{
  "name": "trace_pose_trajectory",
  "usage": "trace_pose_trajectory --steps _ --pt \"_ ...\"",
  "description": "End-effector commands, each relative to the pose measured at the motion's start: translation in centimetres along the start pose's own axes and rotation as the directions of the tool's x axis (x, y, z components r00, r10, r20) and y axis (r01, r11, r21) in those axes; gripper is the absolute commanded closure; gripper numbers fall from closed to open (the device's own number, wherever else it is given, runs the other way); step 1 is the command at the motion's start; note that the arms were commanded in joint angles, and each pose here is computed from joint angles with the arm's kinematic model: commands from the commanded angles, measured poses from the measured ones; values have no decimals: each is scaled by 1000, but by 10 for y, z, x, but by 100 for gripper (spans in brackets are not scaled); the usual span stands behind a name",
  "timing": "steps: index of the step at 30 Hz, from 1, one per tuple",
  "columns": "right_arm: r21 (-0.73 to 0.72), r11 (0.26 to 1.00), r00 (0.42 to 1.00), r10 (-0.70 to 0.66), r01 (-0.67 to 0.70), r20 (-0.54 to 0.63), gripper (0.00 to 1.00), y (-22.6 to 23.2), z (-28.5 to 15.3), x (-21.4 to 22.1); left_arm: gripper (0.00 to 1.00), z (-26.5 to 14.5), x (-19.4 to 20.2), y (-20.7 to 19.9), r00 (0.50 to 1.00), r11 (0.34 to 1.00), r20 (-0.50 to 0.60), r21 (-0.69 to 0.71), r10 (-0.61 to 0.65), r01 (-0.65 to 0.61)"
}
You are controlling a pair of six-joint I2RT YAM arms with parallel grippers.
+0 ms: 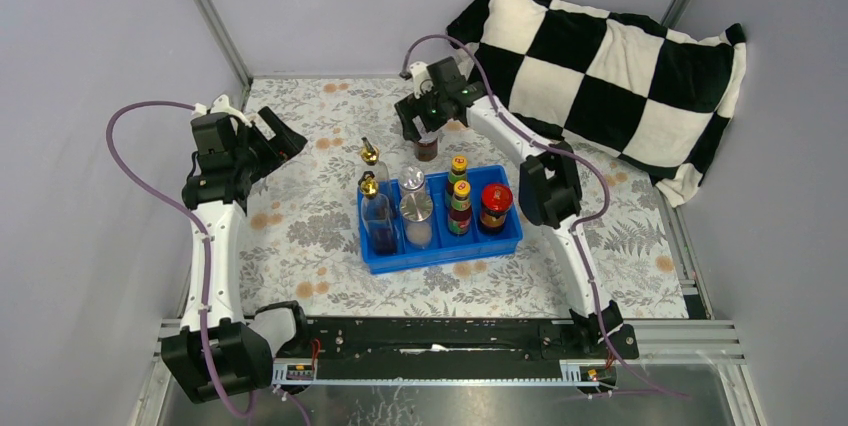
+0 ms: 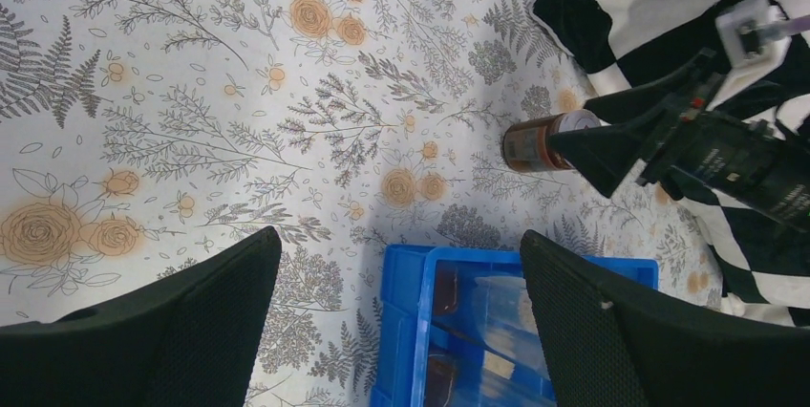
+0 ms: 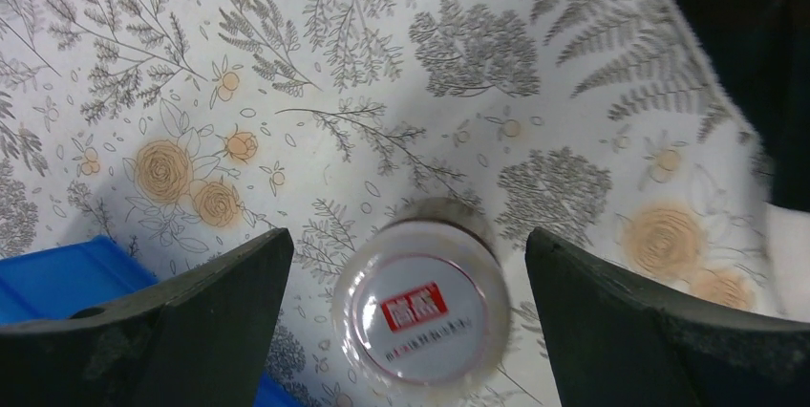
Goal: Organize the condiment bottles
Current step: Pick up the bottle from the center of the board.
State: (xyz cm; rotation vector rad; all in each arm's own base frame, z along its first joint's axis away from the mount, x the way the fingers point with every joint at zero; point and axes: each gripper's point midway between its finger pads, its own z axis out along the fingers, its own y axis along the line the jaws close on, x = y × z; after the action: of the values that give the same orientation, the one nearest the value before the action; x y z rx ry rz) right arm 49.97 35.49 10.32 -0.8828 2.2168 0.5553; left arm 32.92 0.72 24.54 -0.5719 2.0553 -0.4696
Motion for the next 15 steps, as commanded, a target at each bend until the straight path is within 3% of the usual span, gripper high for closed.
trace_pose_trajectory --steps 1,4,7,15 --pt "-11 999 999 -48 48 -11 0 14 20 3 1 5 -2 -2 999 999 11 25 43 -43" --pt "9 999 999 -41 42 -27 7 10 27 11 1 5 -3 -2 999 998 15 29 46 -47" --pt "64 997 999 -32 35 -37 25 1 27 16 1 7 -1 -2 999 998 13 33 44 -44" --pt "138 990 999 -41 40 0 43 -10 14 7 1 6 -1 -3 999 998 18 45 42 -43"
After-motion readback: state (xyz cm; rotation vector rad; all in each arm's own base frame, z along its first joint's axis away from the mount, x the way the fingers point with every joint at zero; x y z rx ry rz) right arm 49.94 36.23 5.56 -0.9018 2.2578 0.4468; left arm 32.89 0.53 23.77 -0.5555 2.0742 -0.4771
